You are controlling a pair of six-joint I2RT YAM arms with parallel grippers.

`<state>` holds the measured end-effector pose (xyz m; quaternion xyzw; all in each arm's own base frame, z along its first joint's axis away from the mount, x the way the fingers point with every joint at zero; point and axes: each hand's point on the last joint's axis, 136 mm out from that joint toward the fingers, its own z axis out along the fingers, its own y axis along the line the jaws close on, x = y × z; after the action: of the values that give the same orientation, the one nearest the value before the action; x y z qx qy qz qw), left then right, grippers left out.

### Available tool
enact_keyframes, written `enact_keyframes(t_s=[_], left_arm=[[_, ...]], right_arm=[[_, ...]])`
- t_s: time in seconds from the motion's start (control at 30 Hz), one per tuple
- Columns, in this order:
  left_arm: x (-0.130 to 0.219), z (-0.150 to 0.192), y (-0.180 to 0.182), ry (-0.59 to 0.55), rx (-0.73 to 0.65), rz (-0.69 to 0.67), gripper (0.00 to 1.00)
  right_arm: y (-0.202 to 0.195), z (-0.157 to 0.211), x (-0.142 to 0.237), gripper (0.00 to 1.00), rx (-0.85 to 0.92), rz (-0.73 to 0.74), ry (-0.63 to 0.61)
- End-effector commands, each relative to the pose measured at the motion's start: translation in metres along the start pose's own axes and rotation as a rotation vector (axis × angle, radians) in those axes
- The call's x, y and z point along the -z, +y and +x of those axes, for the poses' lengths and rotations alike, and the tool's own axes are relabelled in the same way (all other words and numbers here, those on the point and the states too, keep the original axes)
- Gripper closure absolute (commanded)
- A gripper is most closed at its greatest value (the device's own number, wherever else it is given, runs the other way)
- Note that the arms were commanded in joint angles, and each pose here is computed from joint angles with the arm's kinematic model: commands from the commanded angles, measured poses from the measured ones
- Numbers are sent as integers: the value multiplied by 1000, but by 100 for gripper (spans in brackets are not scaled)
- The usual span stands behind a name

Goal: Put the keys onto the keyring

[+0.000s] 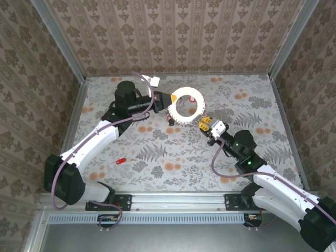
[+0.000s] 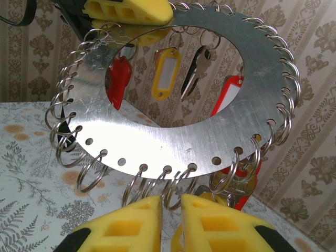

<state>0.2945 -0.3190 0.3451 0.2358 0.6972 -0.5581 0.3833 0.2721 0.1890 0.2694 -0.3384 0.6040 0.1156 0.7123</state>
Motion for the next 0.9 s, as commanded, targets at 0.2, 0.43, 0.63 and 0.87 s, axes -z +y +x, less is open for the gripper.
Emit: enact_keyframes(t_s=[0.2, 0.43, 0.63, 0.87], left_arm=[[9, -27, -38, -70, -88, 66, 100], [10, -27, -39, -67, -91, 66, 100], [11, -27, -39, -69, -94, 61, 100], [13, -29, -35, -86, -90, 34, 100]], right_arm=[[-9, -15, -3, 80, 36, 34, -17], [-12, -14, -9, 84, 47, 45, 0], [-15, -7, -10, 88, 48, 65, 30], [-15, 7, -9, 94, 69, 68, 91]])
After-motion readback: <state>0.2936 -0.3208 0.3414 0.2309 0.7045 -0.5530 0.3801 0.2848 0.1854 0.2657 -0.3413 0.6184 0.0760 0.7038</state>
